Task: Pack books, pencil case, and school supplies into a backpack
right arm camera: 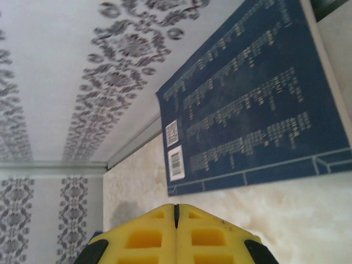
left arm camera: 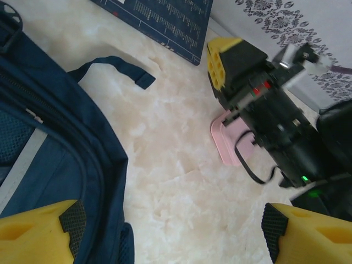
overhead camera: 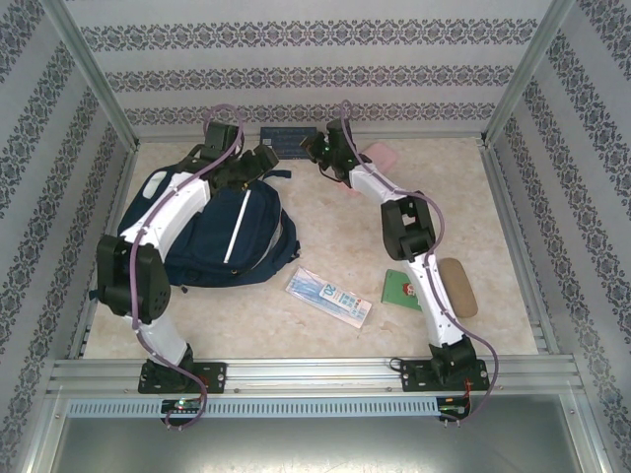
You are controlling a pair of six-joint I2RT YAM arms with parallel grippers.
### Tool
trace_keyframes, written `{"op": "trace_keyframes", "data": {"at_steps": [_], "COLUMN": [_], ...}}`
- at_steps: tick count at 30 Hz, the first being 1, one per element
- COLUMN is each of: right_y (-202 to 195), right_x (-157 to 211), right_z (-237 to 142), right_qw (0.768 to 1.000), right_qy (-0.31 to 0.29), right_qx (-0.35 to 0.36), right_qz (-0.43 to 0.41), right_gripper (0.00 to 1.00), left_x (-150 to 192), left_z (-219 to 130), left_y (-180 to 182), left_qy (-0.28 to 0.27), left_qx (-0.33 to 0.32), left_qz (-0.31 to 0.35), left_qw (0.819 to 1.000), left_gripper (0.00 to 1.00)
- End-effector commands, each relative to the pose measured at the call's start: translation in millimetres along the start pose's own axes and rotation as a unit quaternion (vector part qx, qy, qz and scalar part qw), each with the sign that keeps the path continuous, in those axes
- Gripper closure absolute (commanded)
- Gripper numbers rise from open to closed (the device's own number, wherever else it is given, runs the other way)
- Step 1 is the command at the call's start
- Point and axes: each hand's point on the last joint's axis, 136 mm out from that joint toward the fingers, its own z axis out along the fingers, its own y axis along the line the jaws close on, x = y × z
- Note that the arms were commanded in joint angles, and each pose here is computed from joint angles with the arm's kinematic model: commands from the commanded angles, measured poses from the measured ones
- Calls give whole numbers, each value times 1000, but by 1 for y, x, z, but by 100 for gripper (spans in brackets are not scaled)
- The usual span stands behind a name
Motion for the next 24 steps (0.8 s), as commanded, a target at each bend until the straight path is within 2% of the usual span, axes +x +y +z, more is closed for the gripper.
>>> {"op": "trace_keyframes", "data": {"at_steps": [1, 6, 9, 14, 21, 24], "right_y": [12, -13, -39, -63, -113, -121], "right_x": [-18, -32, -33, -18, 5, 11], "right_z": [9, 13, 13, 23, 12, 2], "right_qw": [998, 991, 985, 986, 973, 967], "right_qy": [-54, -120, -135, -99, -52, -36], "right_qx": [-20, 39, 89, 104, 190, 217], "right_qz": [32, 49, 63, 81, 121, 127], "right_gripper": [100, 100, 100, 100, 100, 100], "left_x": [5, 12, 14, 16, 18, 19], "left_z": [-17, -22, -25, -24, -15, -15], "left_y": [0, 3, 5, 11, 13, 13], "left_qy": [-5, 3, 4, 4, 12, 13], "left_qx": [4, 2, -2, -12, -12, -12], "left_qz": [8, 2, -2, -5, -18, -20], "left_qw": [1000, 1000, 1000, 1000, 1000, 1000], "left_gripper": [15, 15, 15, 16, 16, 16]}}
